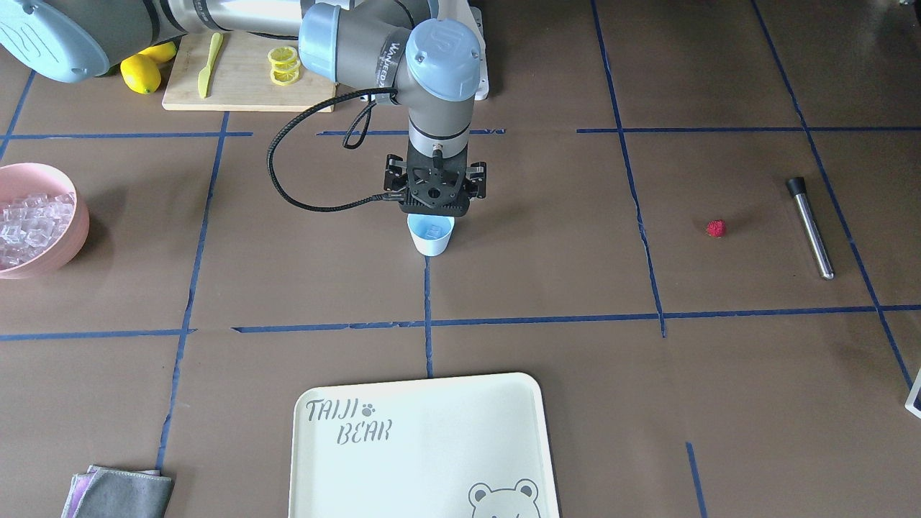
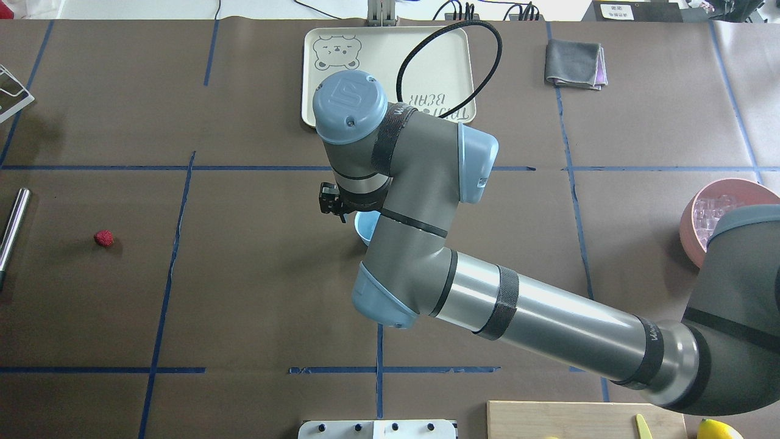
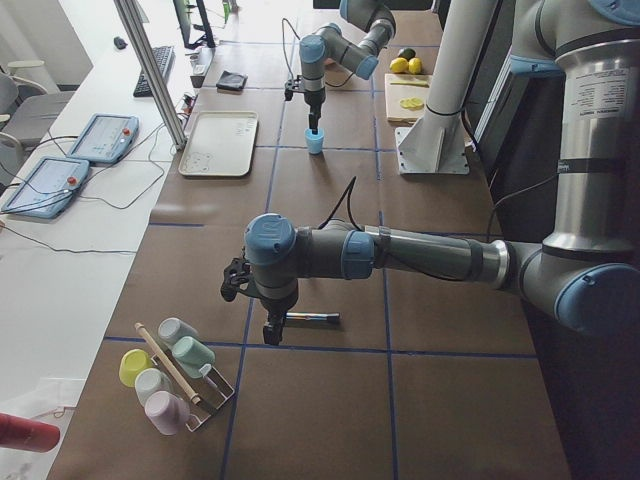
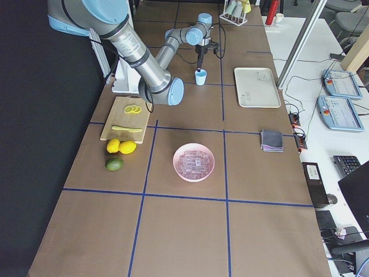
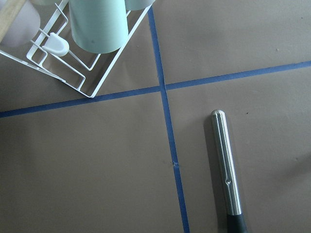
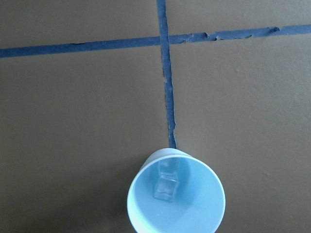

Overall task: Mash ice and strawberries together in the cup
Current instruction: 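Lower the right gripper into the cup mouth and release the cube, then move the empty right gripper back over the pink bowl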

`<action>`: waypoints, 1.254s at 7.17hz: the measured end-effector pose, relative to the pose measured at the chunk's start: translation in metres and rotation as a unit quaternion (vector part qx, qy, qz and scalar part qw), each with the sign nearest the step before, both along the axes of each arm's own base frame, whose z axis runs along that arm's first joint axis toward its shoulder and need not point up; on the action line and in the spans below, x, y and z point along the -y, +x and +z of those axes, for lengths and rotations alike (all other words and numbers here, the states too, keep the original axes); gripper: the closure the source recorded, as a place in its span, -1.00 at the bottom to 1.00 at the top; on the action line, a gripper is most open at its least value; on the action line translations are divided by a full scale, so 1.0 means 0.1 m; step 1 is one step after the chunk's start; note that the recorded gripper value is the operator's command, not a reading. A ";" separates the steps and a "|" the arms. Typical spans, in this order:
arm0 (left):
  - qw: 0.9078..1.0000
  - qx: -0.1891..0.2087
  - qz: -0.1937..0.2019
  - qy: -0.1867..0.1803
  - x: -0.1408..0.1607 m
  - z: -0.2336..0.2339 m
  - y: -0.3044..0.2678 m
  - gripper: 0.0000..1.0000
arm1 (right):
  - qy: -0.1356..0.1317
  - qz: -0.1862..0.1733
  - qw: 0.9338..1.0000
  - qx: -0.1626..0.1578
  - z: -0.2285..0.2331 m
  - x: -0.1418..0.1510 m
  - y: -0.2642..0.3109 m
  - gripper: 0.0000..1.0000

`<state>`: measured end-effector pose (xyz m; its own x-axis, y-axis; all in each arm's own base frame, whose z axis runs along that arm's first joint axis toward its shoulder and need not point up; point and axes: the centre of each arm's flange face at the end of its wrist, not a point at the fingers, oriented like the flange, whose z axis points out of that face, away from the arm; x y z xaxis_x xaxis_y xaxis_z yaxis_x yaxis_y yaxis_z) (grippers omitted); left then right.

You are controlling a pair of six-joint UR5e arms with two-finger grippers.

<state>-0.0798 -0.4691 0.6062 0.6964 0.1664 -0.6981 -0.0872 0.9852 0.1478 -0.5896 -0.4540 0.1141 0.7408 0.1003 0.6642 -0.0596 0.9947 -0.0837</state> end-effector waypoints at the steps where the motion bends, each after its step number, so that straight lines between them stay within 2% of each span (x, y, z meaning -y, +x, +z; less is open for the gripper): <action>1: 1.000 0.000 0.000 0.000 0.00 0.00 0.00 -1.00 | 0.003 0.000 1.000 0.003 -0.01 0.00 0.04 -0.98; 3: 1.000 0.000 0.000 0.000 0.00 0.00 0.00 -1.00 | 0.015 0.012 1.000 0.020 0.08 0.02 0.47 -0.98; 5: 1.000 0.000 0.000 0.001 0.01 -0.01 0.00 -1.00 | 0.029 0.044 0.998 0.043 0.55 -0.08 1.62 -0.99; 6: 1.000 0.000 0.000 0.003 0.01 -0.02 0.00 -1.00 | 0.036 0.056 0.997 0.045 0.80 -0.14 2.23 -0.98; 7: 1.000 0.000 0.000 0.004 0.01 -0.04 0.00 -1.00 | 0.048 0.060 0.996 0.037 1.07 -0.19 2.74 -0.99; 9: 1.000 0.000 0.000 0.007 0.01 -0.07 0.00 -1.00 | 0.068 0.034 0.997 0.004 1.77 -0.19 3.66 -0.99</action>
